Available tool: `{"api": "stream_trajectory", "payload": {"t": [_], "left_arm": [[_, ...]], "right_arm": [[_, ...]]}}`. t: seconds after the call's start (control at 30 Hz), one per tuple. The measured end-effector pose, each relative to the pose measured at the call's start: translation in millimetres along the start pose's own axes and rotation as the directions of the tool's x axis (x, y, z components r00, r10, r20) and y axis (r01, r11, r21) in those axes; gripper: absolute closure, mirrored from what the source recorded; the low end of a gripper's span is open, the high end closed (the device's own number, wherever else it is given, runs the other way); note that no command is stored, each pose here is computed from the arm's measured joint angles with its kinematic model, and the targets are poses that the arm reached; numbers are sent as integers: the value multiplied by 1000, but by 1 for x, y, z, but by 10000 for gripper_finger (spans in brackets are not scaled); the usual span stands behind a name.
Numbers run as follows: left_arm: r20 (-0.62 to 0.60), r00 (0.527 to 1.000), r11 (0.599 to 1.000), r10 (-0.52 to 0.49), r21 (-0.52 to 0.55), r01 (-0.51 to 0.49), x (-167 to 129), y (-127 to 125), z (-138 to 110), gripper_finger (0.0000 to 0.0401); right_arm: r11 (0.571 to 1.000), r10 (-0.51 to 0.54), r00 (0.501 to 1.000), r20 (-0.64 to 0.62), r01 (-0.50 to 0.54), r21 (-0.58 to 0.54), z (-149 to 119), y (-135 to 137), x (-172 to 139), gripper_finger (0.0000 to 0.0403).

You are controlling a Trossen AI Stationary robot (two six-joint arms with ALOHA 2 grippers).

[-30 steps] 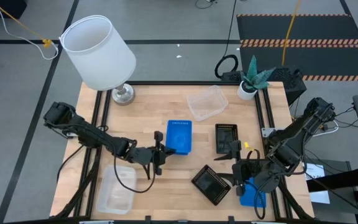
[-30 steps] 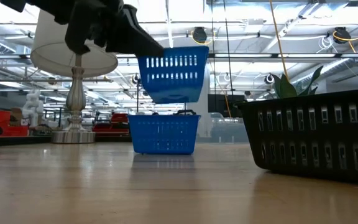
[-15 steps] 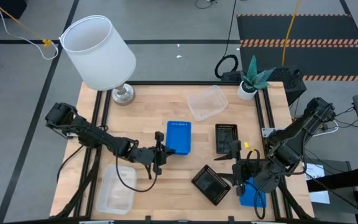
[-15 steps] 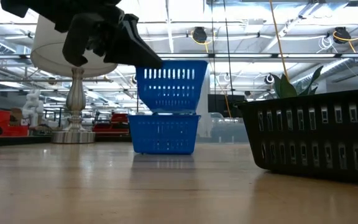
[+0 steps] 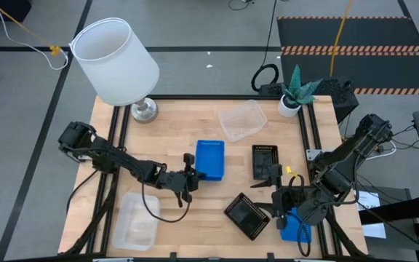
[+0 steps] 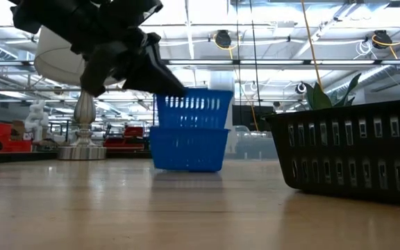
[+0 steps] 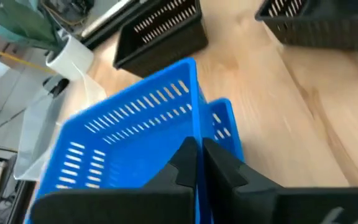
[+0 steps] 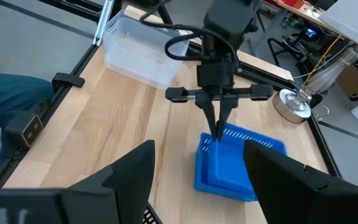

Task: Stack baskets by color
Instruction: Stack the bottom left blue bin on the top left blue bin, then stack the top transparent bin on the bottom transparent bin

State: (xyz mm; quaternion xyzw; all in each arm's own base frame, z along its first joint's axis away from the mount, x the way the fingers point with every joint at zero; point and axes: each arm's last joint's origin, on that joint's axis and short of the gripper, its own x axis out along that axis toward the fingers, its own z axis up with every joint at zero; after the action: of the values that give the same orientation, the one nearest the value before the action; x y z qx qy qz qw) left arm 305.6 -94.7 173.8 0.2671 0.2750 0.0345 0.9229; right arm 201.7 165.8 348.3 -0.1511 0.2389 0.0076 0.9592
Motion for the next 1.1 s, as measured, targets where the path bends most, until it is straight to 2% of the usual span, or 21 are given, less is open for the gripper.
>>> {"api": "stream_trajectory", "payload": {"t": [0.13,0.37,0.63,0.73,1.0,1.1], "left_arm": [[-8,1000,1000,-10,3,10,1,-1,-2,395],[-15,1000,1000,-12,-9,12,1,-1,-2,374],[-81,996,999,-25,-34,22,2,0,-10,372],[-78,997,999,-21,-45,17,2,0,-9,352],[-74,997,997,-20,-72,14,2,0,-9,264],[-70,997,996,-39,-78,33,2,0,-9,251]], "right_arm": [[1000,0,1000,1,0,1,0,0,0,165],[1000,0,1000,1,0,0,0,0,0,165],[1000,0,1000,1,0,0,0,0,0,165],[1000,0,1000,1,0,0,0,0,0,165],[1000,0,1000,1,0,1,0,0,0,165],[1000,0,1000,1,0,0,0,0,0,165]]}}
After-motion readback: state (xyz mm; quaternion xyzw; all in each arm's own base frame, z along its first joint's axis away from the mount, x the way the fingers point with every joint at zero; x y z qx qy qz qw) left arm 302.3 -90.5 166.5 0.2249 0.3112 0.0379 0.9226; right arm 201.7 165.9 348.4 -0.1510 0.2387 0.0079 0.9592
